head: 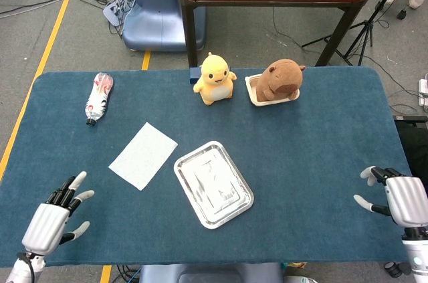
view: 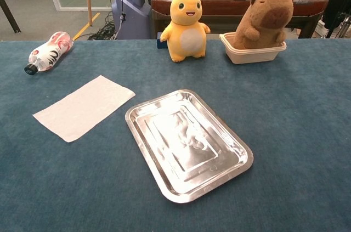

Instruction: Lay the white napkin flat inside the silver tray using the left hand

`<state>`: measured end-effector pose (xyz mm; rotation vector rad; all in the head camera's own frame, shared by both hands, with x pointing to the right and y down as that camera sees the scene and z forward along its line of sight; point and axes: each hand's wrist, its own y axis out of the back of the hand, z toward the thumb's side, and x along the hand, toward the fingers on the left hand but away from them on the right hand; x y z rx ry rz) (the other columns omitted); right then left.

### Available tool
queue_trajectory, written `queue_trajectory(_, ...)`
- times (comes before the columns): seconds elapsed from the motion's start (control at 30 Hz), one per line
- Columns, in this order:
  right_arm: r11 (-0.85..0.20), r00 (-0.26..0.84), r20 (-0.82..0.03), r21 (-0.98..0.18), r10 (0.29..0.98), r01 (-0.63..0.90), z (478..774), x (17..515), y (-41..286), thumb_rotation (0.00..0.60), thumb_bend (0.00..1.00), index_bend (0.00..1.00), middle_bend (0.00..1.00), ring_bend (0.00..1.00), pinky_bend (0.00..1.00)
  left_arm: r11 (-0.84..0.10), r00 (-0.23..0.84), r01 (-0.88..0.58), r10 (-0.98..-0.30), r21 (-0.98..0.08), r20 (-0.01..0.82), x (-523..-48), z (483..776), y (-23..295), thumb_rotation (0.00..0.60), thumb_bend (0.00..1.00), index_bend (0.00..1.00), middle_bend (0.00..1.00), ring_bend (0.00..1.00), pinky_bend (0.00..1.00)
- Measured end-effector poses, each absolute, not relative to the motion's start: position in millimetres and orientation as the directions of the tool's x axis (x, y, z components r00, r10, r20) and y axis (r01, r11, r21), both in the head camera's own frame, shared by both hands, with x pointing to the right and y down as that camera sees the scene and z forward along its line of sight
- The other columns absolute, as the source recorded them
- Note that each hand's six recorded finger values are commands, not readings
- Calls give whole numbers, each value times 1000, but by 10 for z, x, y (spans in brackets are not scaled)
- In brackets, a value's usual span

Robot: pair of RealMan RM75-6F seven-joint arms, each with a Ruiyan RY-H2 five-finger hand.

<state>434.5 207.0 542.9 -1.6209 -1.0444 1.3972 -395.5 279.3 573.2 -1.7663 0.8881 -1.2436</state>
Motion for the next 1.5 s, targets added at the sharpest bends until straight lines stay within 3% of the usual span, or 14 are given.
queue_trajectory(0.23, -371, 61, -366, -920, 929, 126, 5341, 4397, 2078, 600, 12, 474, 580, 499, 698, -465, 301, -56, -851, -883, 429, -3820, 5859, 2750, 600, 169, 245, 1, 1, 168)
queue_trajectory(0.3, -366, 57, -362, -922, 931, 129, 5324, 4411, 2077, 600, 12, 474, 580, 499, 698, -461, 304, -36, -850, -887, 430, -3797, 5885, 2737, 600, 169, 227, 46, 41, 225)
queue_trajectory(0.47, -365, 54, -361, -922, 931, 132, 5314, 4428, 2075, 600, 12, 474, 580, 499, 698, -435, 313, 24, -852, -900, 420, -3715, 5957, 2681, 600, 126, 219, 462, 418, 566)
queue_trajectory(0.67, -370, 56, -365, -920, 929, 133, 5321, 4429, 2074, 600, 12, 474, 580, 499, 698, -433, 345, 62, -836, -899, 426, -3581, 6086, 2613, 600, 110, 267, 861, 688, 750)
queue_trajectory(0.77, -370, 54, -366, -919, 929, 135, 5320, 4436, 2072, 600, 12, 474, 580, 499, 698, -445, 360, 68, -824, -893, 438, -3537, 6146, 2599, 600, 107, 272, 974, 770, 804)
queue_trajectory(1.07, -372, 53, -368, -917, 928, 142, 5315, 4451, 2069, 600, 12, 474, 580, 499, 698, -482, 392, 120, -780, -868, 488, -3373, 6312, 2565, 600, 106, 299, 1000, 955, 965)
queue_trajectory(1.5, -379, 50, -376, -914, 925, 145, 5331, 4466, 2071, 600, 12, 474, 580, 499, 698, -506, 382, 182, -754, -843, 534, -3098, 6476, 2308, 600, 106, 295, 1000, 973, 984)
